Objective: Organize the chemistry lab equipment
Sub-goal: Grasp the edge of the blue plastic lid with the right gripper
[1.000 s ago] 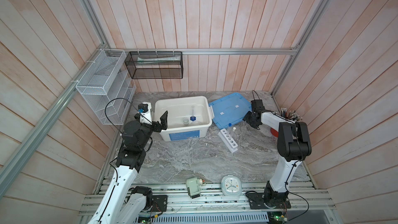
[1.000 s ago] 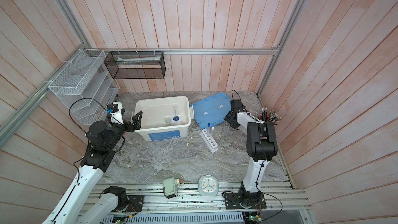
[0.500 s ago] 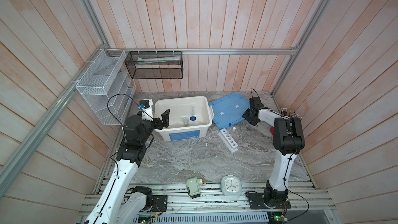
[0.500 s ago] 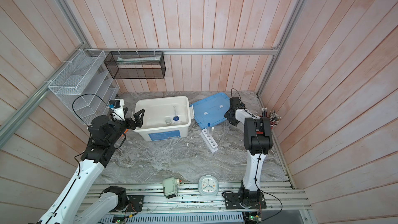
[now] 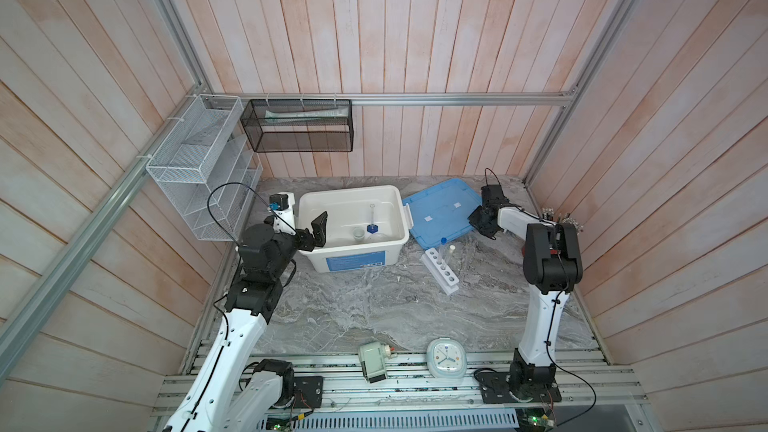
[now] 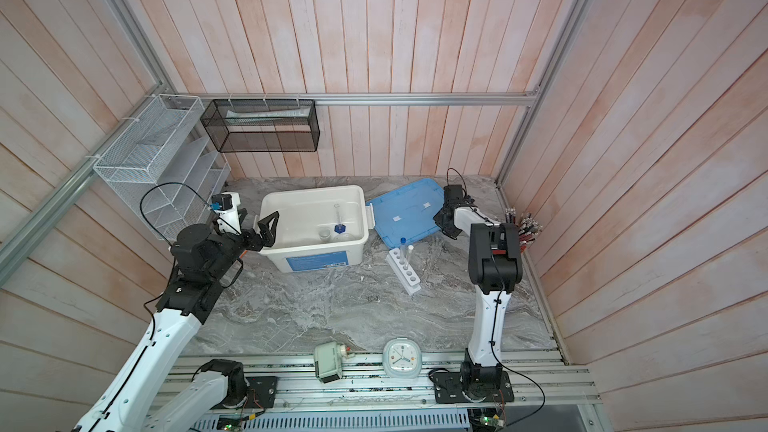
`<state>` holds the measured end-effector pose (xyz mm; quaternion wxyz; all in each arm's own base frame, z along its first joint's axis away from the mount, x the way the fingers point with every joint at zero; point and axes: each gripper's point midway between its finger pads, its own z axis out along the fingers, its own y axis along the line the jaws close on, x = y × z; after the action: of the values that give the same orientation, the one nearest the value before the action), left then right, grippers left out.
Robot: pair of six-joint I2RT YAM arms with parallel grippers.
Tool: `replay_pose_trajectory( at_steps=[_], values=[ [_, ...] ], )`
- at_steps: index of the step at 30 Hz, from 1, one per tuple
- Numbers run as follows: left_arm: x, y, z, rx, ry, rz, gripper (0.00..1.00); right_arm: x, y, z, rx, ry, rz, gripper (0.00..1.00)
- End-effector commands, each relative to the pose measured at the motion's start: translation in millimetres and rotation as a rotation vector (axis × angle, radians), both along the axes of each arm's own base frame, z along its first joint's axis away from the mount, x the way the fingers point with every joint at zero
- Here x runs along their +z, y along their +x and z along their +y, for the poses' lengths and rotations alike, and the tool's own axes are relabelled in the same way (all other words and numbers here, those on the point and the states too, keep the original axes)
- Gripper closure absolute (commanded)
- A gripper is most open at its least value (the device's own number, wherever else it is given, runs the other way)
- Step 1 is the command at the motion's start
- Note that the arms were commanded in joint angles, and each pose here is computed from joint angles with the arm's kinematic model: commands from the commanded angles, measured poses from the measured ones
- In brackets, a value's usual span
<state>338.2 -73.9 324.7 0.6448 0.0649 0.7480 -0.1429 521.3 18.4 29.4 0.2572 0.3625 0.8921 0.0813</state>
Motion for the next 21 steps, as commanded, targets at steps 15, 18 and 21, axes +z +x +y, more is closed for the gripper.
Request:
replay_pose_trajectory(
  at_steps=[15,18,21],
  values=[
    [-4,-2,-1,-0.011,-0.006,0.002,0.00,22,2,19,-0.189,0.214,-0.106,0.85],
    [-3,-2,0,-0.007,-0.003,0.001,0.00,20,3,23,-0.203,0.240,-0.109,0.88],
    [-4,-2,0,-0.005,-0.001,0.003,0.00,21,5,26,-0.219,0.254,-0.122,0.89]
  ],
)
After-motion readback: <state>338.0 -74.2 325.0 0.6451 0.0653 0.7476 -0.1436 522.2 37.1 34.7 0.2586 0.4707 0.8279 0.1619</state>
